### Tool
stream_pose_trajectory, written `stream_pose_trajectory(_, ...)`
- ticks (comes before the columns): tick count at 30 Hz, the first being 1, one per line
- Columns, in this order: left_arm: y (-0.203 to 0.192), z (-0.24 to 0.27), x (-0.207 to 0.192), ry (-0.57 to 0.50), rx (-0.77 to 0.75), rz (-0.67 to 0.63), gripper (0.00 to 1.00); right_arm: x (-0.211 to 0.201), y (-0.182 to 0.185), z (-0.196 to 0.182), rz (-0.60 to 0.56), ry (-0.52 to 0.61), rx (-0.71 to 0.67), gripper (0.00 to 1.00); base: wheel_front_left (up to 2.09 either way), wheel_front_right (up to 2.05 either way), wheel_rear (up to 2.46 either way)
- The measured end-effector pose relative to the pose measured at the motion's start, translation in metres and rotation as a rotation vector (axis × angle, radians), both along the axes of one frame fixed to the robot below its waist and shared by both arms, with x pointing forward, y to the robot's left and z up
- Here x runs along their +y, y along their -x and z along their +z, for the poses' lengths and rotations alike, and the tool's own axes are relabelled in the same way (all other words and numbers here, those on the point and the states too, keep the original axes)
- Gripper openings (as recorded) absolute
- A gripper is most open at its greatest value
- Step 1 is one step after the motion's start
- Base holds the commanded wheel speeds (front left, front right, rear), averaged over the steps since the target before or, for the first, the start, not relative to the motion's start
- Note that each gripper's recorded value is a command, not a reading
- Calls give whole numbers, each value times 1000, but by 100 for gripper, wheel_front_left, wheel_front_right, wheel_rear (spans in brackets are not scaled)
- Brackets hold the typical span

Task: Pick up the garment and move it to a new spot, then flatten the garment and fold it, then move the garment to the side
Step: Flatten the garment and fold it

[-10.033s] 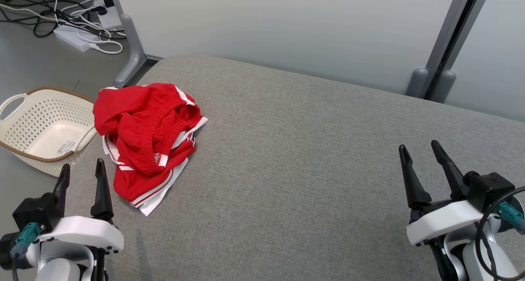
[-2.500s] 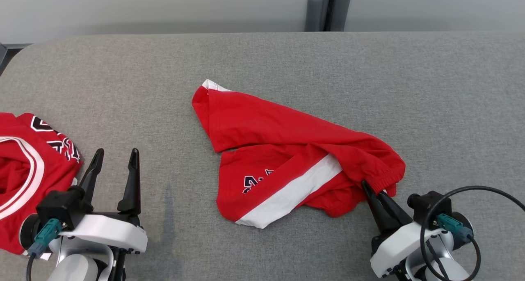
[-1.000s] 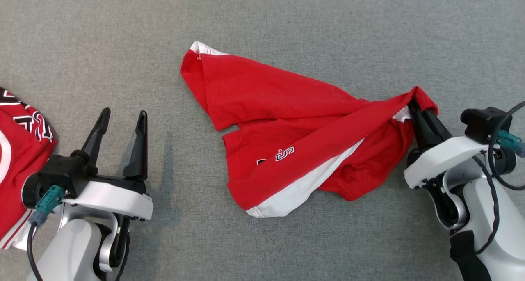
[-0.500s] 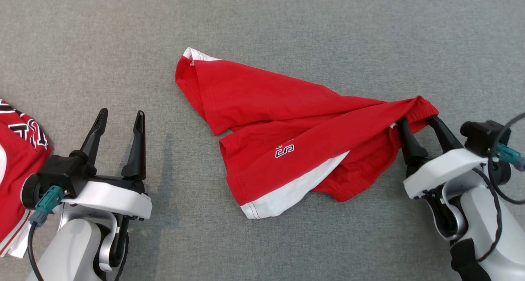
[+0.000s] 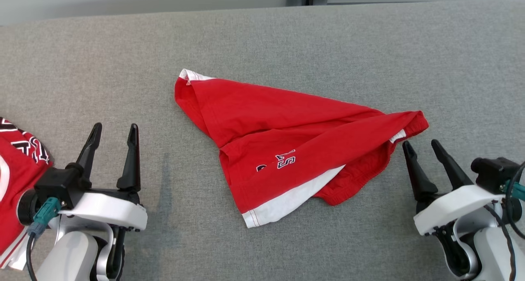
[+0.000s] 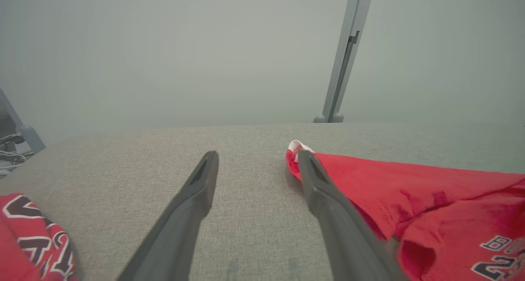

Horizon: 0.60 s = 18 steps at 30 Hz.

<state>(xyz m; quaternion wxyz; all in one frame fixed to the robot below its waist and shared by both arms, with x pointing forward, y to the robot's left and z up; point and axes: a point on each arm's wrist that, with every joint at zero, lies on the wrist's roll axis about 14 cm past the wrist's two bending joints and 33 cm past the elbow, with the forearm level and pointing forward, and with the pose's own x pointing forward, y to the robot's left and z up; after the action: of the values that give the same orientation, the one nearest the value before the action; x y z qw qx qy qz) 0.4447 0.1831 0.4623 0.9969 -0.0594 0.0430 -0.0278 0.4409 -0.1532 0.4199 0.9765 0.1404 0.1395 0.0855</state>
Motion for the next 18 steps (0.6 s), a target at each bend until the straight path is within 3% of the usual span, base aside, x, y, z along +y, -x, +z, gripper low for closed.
stream_pose_trajectory(6,8,8,1,5,-13,10,100,-10,12,21,-34,13,-59,100,0,0,0)
stream_pose_trajectory(18,31,27,5,-2,-41,30,100,-16,16,112,-48,87,-309,100,0,0,0)
